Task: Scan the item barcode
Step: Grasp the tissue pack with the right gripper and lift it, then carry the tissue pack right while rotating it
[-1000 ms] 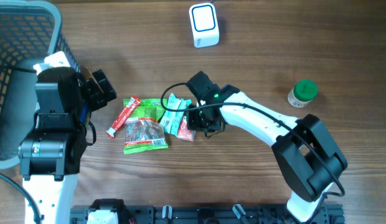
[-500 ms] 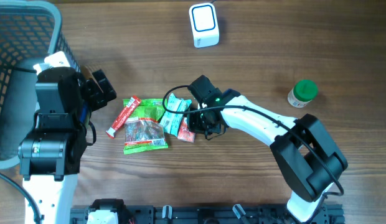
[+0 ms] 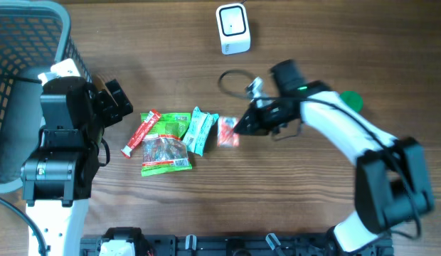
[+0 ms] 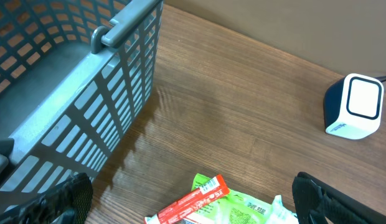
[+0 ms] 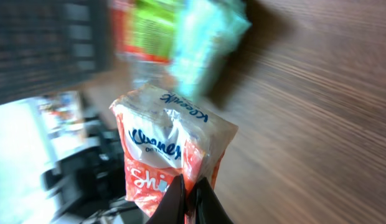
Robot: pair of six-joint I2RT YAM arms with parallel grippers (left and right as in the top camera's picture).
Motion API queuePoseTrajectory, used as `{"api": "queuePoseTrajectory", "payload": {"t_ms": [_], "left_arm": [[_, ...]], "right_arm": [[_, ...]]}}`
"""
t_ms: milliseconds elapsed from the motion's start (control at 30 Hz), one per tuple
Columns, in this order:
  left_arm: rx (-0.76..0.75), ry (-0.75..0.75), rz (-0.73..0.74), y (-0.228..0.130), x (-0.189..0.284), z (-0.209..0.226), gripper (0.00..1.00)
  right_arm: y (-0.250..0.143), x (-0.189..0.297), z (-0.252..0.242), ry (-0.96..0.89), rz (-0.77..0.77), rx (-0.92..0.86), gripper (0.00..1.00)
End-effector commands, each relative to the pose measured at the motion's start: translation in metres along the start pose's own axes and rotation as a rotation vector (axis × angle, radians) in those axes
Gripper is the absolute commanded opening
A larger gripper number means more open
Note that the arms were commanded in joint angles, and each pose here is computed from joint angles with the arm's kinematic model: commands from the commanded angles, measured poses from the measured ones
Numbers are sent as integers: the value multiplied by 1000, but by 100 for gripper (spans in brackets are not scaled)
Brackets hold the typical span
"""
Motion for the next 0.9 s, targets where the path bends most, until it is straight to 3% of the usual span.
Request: {"api": "queuePoseTrajectory", "payload": {"t_ms": [0, 133, 467, 867], "left_arm": [[2, 9, -18, 6, 3, 2, 100], [2, 8, -18, 6, 3, 2, 100], [2, 8, -18, 6, 3, 2, 100], [2, 9, -18, 6, 3, 2, 100]], "right_arm": [[-6, 47, 38, 244, -55, 179, 4], [-4, 69, 35, 267, -108, 175, 4], [-9, 121, 71, 677, -192, 336, 4], [-46, 156, 119, 665, -218, 430, 4]]}}
Point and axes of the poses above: each gripper's point midway between its finger pads, its own x axis back along the fingers, its own z axis along the line the jaws close on, y = z × x, the point moved 3 cm from there along x, back along the fingers, and after that the axes turned 3 degrees about -x, right-handed, at the moved point
